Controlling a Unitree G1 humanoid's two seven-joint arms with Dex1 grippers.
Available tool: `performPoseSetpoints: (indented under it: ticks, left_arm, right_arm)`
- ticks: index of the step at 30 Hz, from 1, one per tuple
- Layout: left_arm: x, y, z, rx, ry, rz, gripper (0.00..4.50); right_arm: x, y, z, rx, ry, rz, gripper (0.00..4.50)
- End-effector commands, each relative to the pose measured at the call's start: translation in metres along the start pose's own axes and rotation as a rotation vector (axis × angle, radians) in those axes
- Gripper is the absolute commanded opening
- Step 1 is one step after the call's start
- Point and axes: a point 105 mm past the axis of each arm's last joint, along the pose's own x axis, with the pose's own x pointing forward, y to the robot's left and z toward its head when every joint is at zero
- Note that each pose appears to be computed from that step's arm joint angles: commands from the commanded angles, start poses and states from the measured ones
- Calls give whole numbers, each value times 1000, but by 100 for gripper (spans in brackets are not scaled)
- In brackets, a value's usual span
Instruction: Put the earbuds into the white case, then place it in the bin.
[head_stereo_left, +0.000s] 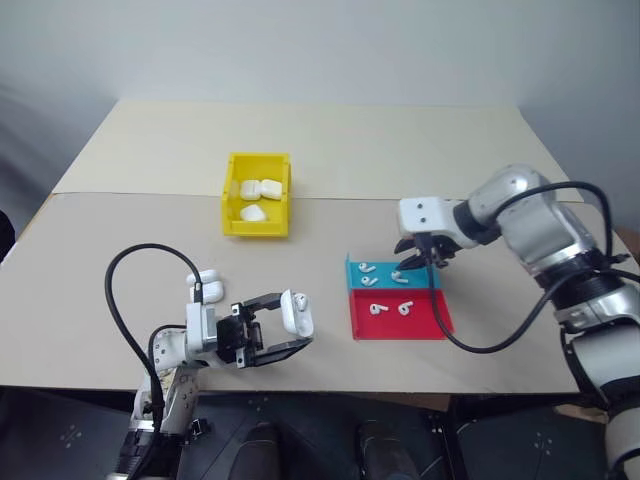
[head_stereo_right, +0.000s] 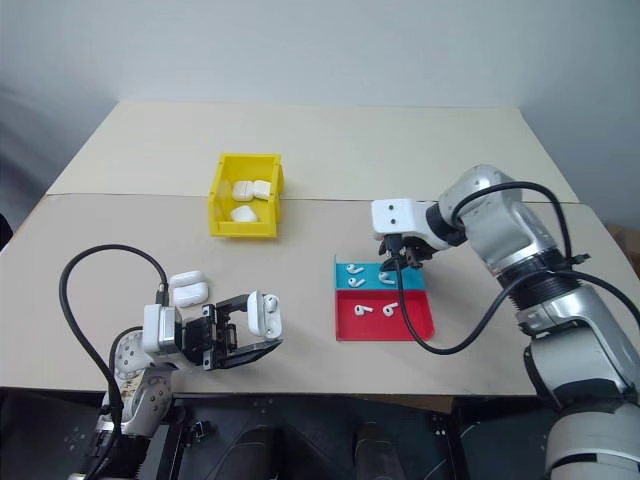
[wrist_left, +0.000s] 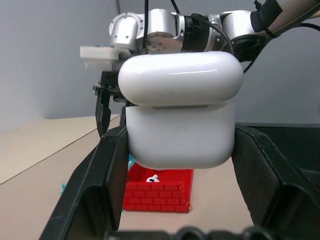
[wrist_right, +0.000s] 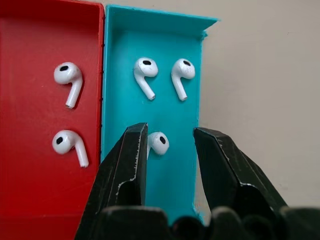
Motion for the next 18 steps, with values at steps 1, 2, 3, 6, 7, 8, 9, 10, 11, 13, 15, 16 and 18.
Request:
performPoseSetpoints:
  ticks: [1,2,3,6,7,8,9,10,11,13,15,16,18]
  left_arm:
    - [5,-1,8,48,-17,4,277]
    - [5,-1,8,49,-15,6,277]
    - [5,-1,8,49,-13,6,277]
    - [6,-2,6,50,-12,2,277]
    - [8,-3,5,51,-12,0,277]
    - [9,-3,4,51,-12,-3,277]
    - [9,-3,3,52,-12,-5,277]
    - [10,-3,3,51,-13,-5,277]
    - [11,-3,2,51,-14,-5,277]
    - [13,-2,1,51,-16,-5,277]
    - [14,-2,0,50,-15,-4,277]
    - [14,-2,-1,50,-17,-5,277]
    - [14,-2,-1,50,-19,-6,277]
  right_arm:
    - [-9,-7,3,-27,22,-11,187]
    - [-7,-6,2,-19,32,-4,187]
    - [-4,-6,1,-14,44,2,187]
    - [3,-4,-3,3,82,20,187]
    - [5,-4,-3,16,89,23,187]
    - [7,-4,-4,35,95,25,187]
    - [8,-5,-4,47,99,26,187]
    - [8,-4,-4,50,103,30,187]
    - [9,-4,-4,59,104,37,187]
    - [10,-3,-6,67,116,47,187]
    - [11,-3,-8,87,124,50,187]
    - [13,-3,-8,90,125,52,187]
    - [14,-3,-9,92,127,55,187]
